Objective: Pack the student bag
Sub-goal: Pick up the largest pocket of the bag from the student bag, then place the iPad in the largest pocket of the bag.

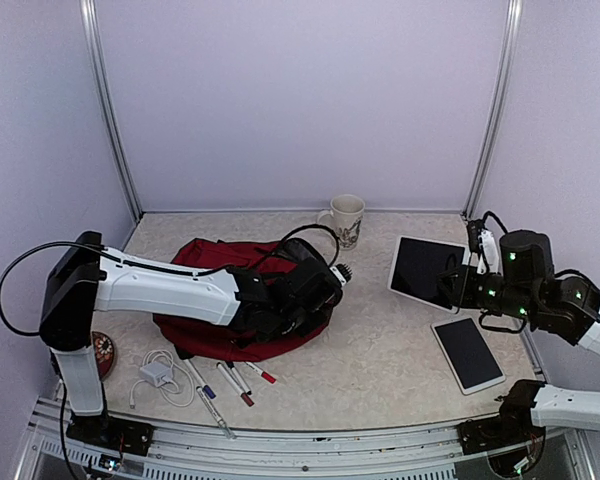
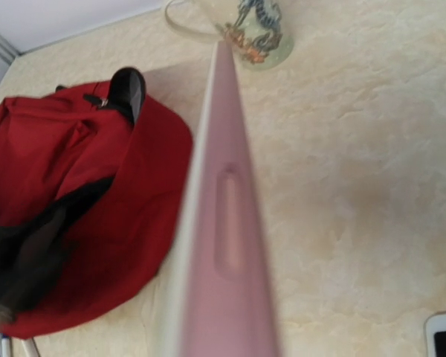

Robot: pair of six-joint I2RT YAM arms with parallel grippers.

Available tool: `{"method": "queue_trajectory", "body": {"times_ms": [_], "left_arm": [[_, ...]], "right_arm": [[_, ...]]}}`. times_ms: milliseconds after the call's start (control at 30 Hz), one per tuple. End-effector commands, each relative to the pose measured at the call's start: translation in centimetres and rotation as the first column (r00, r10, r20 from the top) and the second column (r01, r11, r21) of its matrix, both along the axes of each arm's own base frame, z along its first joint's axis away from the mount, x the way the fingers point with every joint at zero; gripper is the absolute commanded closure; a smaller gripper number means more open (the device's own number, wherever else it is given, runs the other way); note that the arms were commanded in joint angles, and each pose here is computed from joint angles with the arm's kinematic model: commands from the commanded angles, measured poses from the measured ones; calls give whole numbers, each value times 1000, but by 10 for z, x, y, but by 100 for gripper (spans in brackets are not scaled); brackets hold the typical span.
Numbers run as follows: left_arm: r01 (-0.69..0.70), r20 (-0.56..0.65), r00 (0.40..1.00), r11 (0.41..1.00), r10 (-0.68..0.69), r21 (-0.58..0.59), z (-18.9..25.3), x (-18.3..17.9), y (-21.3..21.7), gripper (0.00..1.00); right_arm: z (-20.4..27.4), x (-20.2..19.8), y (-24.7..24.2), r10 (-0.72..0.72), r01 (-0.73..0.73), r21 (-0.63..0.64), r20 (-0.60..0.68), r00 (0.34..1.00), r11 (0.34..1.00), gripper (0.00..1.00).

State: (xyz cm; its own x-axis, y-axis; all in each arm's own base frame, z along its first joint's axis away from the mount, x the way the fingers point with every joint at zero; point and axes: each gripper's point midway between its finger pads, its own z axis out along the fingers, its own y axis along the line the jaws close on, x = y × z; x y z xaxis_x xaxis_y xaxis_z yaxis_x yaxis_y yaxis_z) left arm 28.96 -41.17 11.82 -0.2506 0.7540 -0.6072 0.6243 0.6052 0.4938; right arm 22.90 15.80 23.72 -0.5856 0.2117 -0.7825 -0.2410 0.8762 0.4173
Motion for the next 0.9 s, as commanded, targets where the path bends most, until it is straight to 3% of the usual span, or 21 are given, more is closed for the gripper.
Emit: {"method": "queue_trajectory", "body": {"times_ms": [0,67,233,367,533,700,867], "left_arm": [[21,-23,999,975,-26,-219,53,1,7,88],[5,-35,999,962,-16,-273,63,5,16,100],[-18,13,1000,911,25,-412,111,13,40,100],[3,138,987,857,80,-515,161,15,59,100],[18,220,969,851,115,-524,187,14,73,100],[30,245,962,851,117,-525,196,13,69,100],[63,260,962,862,82,-503,195,10,60,100]], "right_arm": [[30,9,19,57,-65,77,108,992,995,100],[32,8,28,103,-113,84,121,987,990,100],[48,3,58,229,-258,162,178,957,952,100],[52,13,85,264,-308,292,179,948,905,100],[44,40,143,371,-403,417,160,915,814,100],[3,93,190,352,-296,445,-45,935,845,100],[-8,129,221,328,-246,525,-66,943,815,100]]}}
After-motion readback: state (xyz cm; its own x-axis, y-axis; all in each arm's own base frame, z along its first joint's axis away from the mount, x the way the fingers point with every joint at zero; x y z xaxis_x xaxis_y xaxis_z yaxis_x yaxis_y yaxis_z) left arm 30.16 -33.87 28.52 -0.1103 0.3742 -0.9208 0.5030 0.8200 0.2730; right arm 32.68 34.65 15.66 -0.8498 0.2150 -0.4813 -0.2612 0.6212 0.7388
